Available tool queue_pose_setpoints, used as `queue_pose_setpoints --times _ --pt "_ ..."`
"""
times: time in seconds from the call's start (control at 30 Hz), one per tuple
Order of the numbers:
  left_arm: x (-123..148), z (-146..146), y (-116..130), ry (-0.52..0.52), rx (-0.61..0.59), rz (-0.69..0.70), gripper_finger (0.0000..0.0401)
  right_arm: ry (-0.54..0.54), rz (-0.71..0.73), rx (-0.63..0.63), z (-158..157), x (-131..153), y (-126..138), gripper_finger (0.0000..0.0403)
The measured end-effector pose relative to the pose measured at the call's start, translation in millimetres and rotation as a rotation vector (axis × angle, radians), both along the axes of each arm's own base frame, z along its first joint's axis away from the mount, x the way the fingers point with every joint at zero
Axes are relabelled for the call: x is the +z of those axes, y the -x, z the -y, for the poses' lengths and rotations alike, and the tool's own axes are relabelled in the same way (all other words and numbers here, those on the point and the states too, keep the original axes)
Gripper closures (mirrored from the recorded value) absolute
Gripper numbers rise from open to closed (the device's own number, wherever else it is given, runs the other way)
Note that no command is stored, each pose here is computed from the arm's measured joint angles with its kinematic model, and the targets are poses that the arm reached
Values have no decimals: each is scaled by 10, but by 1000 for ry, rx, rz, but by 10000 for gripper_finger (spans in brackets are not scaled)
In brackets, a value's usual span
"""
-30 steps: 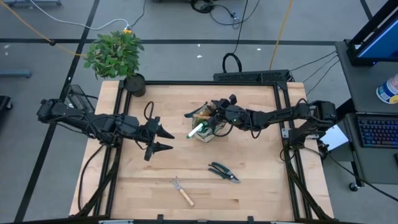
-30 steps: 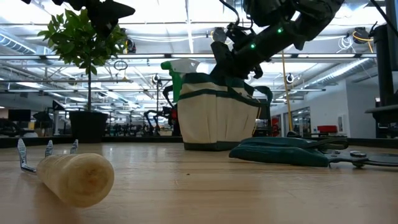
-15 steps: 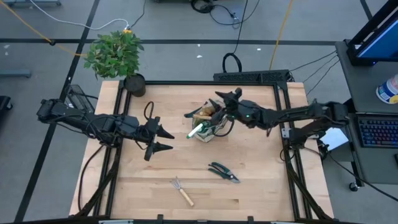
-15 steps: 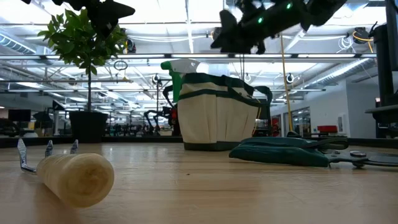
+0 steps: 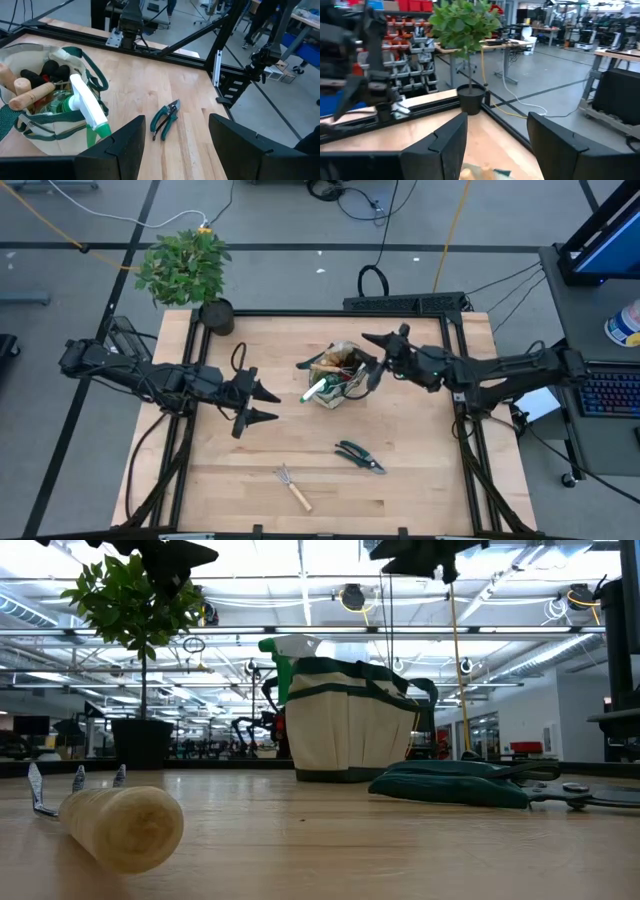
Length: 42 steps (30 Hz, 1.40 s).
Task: Pick & Place Garden tools in Gardening bag
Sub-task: Put the light brown hand rake into the light brown gardening bag
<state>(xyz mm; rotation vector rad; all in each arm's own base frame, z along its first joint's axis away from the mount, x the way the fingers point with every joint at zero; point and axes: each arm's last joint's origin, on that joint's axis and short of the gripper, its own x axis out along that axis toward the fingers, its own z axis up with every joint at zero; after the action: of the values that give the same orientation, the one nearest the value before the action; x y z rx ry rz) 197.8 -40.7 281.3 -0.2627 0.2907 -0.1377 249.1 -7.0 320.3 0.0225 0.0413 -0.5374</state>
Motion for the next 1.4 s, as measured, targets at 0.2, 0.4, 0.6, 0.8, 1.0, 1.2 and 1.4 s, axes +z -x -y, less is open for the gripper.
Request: queue_pose_setpoints --times 0.2,0.4,0.6,0.8,1.0,1.2,1.4 --pt "52 7 -12 45 6 48 176 0 0 46 -112 33 53 204" --pt "63 83 4 232 -14 18 176 -1 9 81 -199 55 81 206" --pt "47 280 68 278 -147 -30 176 -1 12 112 -274 58 88 208" --pt "-84 440 175 229 -219 -175 176 -41 29 126 -313 55 92 207" --pt "-184 546 226 194 -262 -270 176 -74 46 124 -312 56 91 207" --pt "-206 731 84 95 -323 -295 176 -72 45 124 -312 56 91 207" --pt "-156 917 -231 -165 -324 -397 176 -68 42 124 -312 56 91 207"
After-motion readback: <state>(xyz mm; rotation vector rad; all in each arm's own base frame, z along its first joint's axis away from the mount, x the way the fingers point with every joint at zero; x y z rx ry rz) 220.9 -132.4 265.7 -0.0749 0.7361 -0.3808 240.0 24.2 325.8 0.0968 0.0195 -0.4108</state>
